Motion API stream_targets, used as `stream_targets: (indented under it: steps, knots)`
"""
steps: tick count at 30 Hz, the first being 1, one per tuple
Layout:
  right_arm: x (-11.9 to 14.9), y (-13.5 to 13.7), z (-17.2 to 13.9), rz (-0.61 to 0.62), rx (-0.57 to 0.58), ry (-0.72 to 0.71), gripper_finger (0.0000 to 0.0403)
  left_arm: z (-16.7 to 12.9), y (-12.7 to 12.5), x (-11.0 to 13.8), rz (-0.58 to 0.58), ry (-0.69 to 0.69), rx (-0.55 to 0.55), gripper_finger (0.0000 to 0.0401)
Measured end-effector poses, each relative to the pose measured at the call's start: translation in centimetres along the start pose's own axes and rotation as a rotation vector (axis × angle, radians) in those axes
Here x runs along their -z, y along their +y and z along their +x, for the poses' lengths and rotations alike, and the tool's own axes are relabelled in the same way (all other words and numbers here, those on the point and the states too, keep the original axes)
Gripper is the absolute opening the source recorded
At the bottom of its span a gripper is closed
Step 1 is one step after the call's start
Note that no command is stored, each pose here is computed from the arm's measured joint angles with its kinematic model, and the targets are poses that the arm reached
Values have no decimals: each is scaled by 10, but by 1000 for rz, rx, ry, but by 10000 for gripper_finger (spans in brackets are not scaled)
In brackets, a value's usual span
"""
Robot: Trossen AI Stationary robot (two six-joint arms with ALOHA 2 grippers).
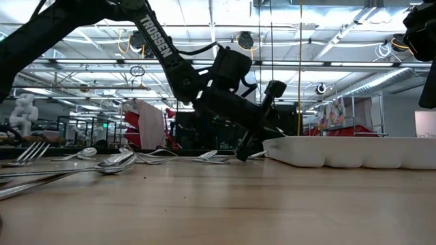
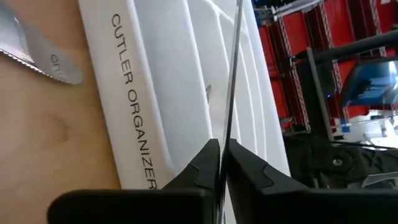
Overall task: Sort silverware
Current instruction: Put the table knife into the silverware tray
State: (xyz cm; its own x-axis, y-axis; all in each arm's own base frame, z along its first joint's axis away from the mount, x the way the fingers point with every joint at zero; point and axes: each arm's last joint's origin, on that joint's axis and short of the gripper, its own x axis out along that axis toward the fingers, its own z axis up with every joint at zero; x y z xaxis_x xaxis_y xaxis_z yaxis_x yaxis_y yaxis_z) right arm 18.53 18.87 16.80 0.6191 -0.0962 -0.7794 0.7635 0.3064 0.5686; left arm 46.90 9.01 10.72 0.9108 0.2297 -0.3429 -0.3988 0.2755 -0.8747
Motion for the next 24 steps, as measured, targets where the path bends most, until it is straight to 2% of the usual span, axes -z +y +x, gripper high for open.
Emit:
stream_targets:
  steps: [9, 14, 19, 24]
  knots:
    - [0, 0, 0, 0, -1, 1, 146, 4, -6, -13, 92, 75, 56, 44]
    - [0, 0, 0, -2, -2, 1, 146, 6, -11, -22, 153, 113, 110, 88]
    - [0, 0, 0, -3, -2, 2, 146, 6, -10, -25, 164, 110, 107, 137]
    - [0, 0, 0, -3, -1, 2, 146, 6, -7, -27, 187, 127, 84, 160]
